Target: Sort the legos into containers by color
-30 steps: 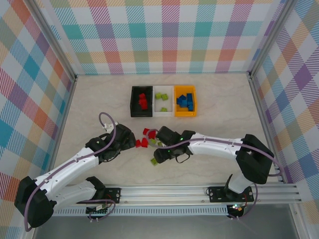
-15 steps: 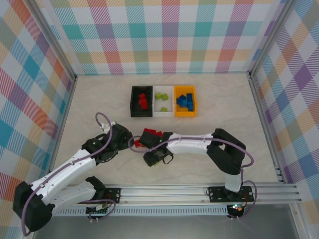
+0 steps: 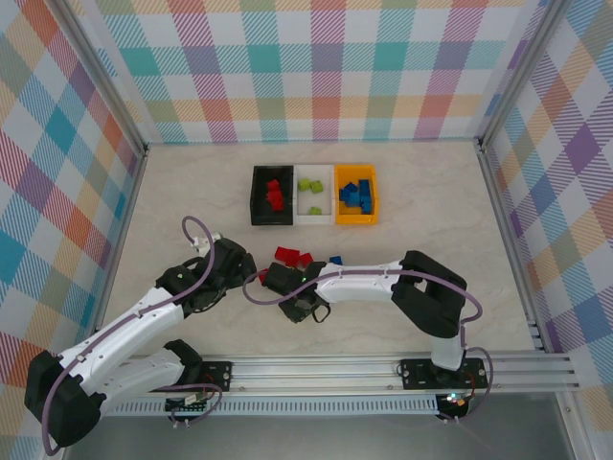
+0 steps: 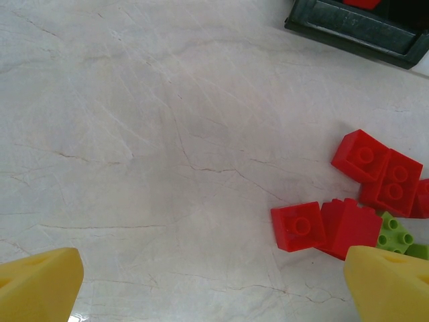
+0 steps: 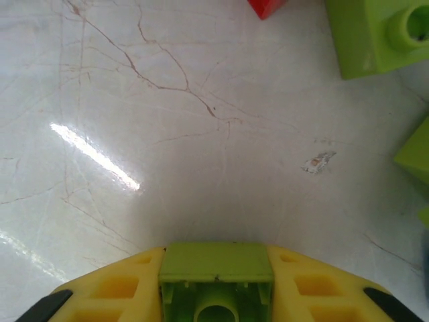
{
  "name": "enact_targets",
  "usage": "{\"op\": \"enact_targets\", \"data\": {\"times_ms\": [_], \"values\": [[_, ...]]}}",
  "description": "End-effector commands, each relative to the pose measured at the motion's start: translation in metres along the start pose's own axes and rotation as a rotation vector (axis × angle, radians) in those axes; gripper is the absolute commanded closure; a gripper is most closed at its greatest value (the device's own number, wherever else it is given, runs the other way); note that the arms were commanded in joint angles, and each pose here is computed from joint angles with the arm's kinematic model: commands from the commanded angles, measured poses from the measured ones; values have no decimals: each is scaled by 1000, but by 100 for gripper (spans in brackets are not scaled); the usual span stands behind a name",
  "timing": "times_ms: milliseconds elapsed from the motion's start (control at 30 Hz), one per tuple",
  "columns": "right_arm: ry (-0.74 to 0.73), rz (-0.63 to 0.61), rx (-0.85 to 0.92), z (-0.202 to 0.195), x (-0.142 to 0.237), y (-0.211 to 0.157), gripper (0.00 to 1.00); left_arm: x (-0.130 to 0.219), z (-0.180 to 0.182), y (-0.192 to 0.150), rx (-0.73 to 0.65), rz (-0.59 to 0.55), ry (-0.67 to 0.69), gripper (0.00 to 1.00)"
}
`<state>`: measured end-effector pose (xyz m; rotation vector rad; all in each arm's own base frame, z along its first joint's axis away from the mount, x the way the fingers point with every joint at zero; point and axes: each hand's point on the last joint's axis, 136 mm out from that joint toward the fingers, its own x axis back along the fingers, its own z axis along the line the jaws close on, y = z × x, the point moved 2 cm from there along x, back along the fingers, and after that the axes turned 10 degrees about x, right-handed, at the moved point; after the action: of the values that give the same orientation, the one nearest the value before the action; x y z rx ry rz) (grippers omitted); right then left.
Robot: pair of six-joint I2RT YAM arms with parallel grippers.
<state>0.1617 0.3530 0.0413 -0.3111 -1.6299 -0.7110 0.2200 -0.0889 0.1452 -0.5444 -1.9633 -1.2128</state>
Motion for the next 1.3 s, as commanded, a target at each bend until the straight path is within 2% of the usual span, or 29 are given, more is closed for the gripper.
{"op": "enact_targets", "data": {"times_ms": [0, 133, 267, 467, 633, 800, 967, 1067, 1267], "values": [[-7, -108, -39, -11, 32, 17, 69, 3, 4, 2, -10, 0, 9, 0], [-35, -243, -97, -48, 73, 45, 69, 2, 2, 1, -6, 4, 1, 0], [-42, -346, -204, -105, 94, 81, 69, 1, -3, 0, 3, 14, -20, 0], [-130, -384, -350, -202, 80, 135, 69, -3, -12, -4, 4, 46, -54, 0], [-178, -338, -440, -263, 49, 167, 68, -9, -23, -10, -13, 89, -81, 0], [-182, -298, -485, -286, 24, 182, 64, -16, -30, -18, -33, 135, -99, 0], [-145, -324, -534, -293, 25, 193, 47, -21, -38, -26, -60, 179, -127, 0], [-136, -379, -533, -293, 44, 203, 38, -23, -42, -28, -73, 196, -142, 0], [-120, -507, -531, -286, 103, 203, 35, -22, -60, -31, -118, 230, -187, 0]]}}
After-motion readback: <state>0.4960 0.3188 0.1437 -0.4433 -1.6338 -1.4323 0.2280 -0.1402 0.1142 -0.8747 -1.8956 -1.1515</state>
